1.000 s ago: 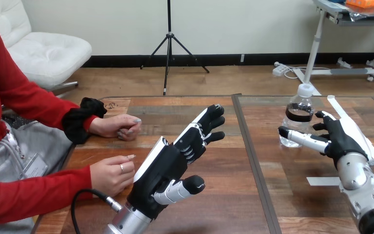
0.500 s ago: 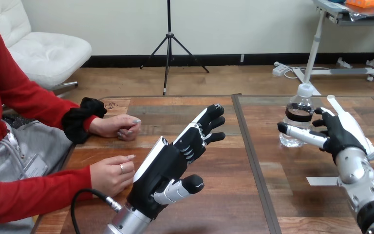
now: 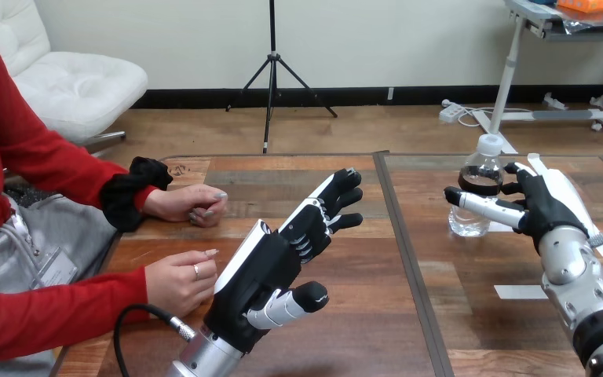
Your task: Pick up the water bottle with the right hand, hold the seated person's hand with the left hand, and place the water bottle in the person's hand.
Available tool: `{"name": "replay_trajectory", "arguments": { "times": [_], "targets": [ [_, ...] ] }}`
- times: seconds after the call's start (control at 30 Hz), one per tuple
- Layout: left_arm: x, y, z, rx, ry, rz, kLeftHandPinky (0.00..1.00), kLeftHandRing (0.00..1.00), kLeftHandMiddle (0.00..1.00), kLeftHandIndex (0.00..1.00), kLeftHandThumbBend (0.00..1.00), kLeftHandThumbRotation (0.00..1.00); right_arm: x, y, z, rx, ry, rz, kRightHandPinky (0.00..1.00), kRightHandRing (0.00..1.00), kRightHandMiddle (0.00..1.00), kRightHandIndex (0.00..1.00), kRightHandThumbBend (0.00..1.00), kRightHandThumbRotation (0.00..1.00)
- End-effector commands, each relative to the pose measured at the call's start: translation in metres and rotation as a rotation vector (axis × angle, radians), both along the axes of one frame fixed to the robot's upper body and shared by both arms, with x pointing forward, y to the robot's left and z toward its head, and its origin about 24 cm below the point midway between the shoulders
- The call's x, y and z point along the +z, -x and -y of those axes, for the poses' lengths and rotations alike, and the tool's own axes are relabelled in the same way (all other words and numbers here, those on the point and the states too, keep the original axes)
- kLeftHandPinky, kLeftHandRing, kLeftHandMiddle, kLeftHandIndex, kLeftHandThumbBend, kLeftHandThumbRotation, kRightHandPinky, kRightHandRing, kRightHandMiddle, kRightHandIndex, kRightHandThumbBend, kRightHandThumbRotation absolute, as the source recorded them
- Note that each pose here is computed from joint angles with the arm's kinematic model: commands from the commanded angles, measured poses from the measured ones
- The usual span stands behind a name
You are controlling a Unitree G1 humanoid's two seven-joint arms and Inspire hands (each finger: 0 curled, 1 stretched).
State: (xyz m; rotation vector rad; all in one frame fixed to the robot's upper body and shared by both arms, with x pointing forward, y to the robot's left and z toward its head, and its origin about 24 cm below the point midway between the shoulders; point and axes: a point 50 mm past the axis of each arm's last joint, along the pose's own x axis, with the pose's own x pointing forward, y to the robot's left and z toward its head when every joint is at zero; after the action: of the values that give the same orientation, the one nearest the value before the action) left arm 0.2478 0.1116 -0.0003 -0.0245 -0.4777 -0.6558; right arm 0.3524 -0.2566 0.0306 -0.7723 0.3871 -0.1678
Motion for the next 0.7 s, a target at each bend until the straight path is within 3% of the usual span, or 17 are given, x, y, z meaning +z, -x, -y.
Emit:
{"name": "replay_trajectory", "arguments": {
  "times": [0.0, 0.67],
  "targets": [
    [0.0180, -0.0128, -0.0007, 0.016, 0.019, 0.087, 0.88, 0.95, 0.97, 0.95, 1.00, 0.79, 0.0341, -0.0228, -0.0136, 0.040, 0.001, 0.112, 0.63, 0.78, 0.85, 0.93, 1.00, 0.59],
    [0.0188, -0.0114, -0.0011, 0.023, 0.019, 0.101, 0.88, 0.95, 0.96, 0.95, 1.00, 0.79, 0.0389, -0.0276, -0.0200, 0.051, 0.023, 0.112, 0.61, 0.76, 0.83, 0.92, 1.00, 0.60]
  ]
}}
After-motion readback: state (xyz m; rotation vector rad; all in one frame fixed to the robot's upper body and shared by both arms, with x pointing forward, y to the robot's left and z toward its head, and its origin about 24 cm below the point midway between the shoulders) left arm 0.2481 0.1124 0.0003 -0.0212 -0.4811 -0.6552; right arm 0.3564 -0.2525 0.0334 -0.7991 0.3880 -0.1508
